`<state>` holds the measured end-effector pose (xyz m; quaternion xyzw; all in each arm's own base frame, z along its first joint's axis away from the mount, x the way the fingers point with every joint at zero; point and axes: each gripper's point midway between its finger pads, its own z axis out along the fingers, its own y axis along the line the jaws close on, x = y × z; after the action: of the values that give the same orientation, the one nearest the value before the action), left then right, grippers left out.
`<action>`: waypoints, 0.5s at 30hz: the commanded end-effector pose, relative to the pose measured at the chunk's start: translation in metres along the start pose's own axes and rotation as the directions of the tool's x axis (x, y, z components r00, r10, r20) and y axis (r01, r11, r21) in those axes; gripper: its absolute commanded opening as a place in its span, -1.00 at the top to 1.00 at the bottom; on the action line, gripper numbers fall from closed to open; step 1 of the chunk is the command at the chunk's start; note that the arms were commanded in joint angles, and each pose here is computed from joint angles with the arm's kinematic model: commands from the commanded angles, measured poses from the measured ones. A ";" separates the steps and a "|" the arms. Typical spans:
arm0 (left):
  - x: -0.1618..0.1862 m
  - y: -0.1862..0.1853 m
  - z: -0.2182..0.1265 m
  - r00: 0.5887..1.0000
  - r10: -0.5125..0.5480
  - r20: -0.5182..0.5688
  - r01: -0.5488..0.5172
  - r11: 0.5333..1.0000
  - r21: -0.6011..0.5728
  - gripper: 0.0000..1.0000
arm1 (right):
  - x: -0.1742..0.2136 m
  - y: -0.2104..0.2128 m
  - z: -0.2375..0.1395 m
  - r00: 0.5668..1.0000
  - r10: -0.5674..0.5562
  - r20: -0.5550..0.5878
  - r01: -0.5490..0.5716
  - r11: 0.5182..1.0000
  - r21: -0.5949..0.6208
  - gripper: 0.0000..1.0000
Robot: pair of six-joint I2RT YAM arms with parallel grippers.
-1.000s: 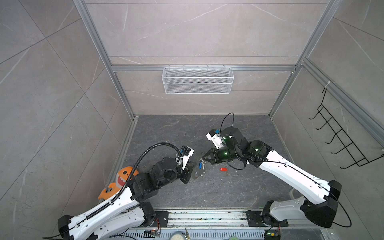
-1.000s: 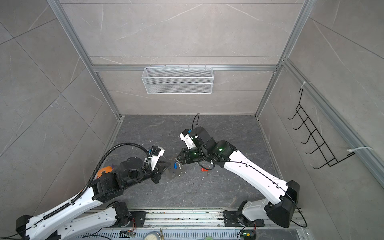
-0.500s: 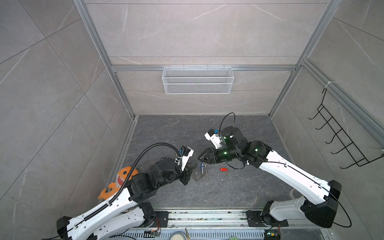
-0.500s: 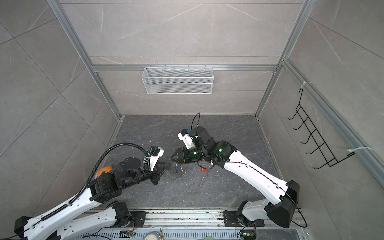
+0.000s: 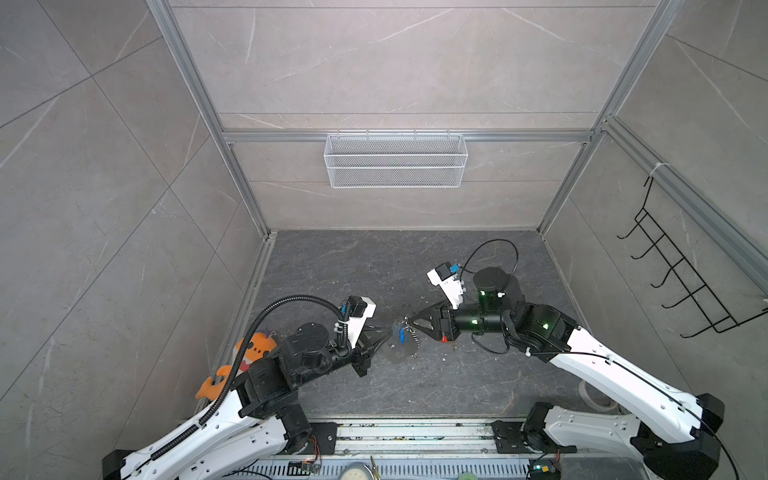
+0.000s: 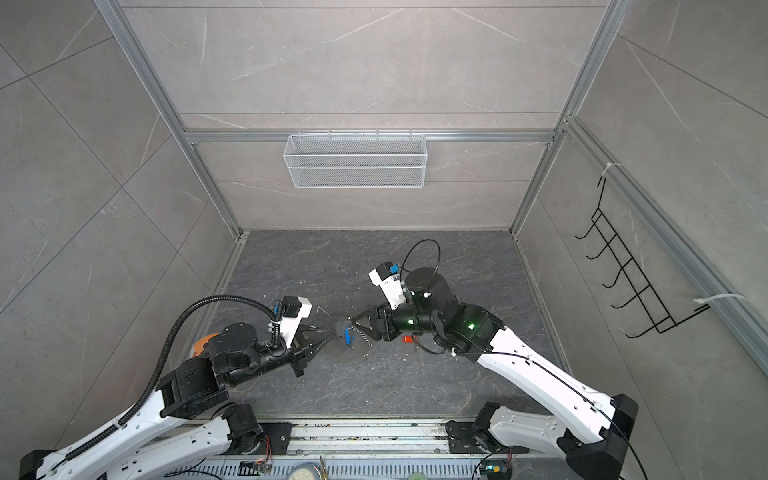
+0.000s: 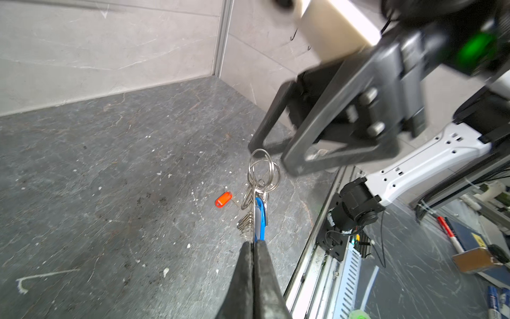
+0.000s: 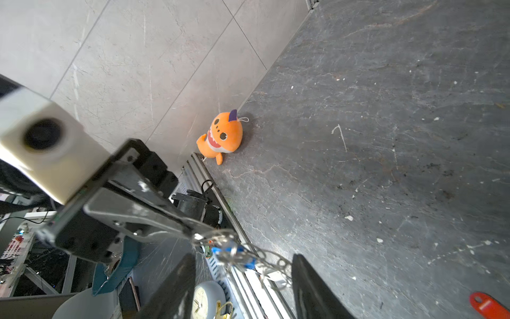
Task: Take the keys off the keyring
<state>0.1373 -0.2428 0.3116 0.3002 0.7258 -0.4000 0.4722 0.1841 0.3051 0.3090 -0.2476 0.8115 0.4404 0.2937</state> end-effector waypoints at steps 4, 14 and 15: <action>-0.023 -0.014 -0.008 0.995 -0.005 0.102 -0.002 0.998 0.068 1.00 | -0.006 0.010 -0.010 0.991 -0.106 0.081 0.110 0.993 -0.042 -0.05; -0.024 -0.019 -0.006 0.994 -0.009 0.113 -0.003 0.995 0.102 1.00 | -0.005 0.009 -0.002 0.991 -0.107 0.085 0.113 0.992 -0.061 0.25; -0.025 -0.020 -0.007 0.993 -0.007 0.119 -0.006 0.994 0.108 1.00 | -0.004 0.007 0.000 0.992 -0.102 0.081 0.106 0.993 -0.055 0.41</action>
<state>0.1325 -0.2451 0.3147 0.3041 0.7113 -0.4189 0.4755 0.1817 0.3044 0.3182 -0.2742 0.7769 0.4546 0.3386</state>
